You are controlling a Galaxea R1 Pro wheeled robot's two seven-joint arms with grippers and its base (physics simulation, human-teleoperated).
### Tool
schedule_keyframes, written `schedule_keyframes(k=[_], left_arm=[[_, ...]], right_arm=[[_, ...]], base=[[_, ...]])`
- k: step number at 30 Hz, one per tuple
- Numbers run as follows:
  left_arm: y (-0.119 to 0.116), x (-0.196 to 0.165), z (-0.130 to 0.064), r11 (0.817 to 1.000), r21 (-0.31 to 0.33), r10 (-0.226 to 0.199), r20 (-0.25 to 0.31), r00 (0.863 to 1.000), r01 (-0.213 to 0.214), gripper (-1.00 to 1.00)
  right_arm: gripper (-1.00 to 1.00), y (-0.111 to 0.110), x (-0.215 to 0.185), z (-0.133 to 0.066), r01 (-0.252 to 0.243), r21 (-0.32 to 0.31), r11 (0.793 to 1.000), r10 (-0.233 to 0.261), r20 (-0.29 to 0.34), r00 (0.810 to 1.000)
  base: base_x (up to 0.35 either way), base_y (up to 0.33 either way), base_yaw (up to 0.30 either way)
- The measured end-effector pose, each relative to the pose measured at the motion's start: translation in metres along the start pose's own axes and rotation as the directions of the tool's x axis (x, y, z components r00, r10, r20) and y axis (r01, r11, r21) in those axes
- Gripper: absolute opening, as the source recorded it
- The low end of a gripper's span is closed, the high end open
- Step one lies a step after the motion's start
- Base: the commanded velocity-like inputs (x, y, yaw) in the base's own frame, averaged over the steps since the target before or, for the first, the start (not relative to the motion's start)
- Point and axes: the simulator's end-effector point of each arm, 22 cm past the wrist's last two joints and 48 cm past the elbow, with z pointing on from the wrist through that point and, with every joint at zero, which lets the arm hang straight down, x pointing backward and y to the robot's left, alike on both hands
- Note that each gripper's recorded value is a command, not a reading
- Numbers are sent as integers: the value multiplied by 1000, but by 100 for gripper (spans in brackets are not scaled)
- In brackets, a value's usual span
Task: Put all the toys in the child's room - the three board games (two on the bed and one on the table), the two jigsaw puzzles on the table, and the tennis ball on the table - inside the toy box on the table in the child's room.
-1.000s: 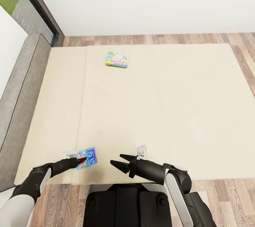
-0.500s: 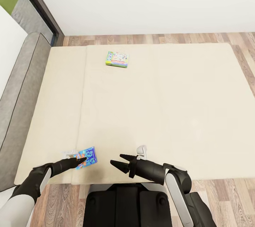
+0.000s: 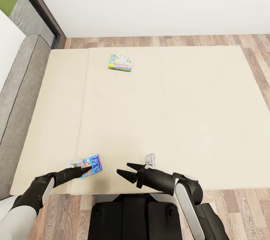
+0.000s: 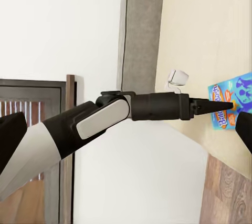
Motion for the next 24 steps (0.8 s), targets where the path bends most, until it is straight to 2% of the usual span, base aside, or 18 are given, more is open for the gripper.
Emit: schedule_keyframes(k=[24], left_arm=[[0, 0, 0, 1000, 0, 0, 0, 1000, 0, 100]], right_arm=[[100, 0, 0, 0, 0, 0, 1000, 0, 0, 1000]], base=[[0, -7, 0]])
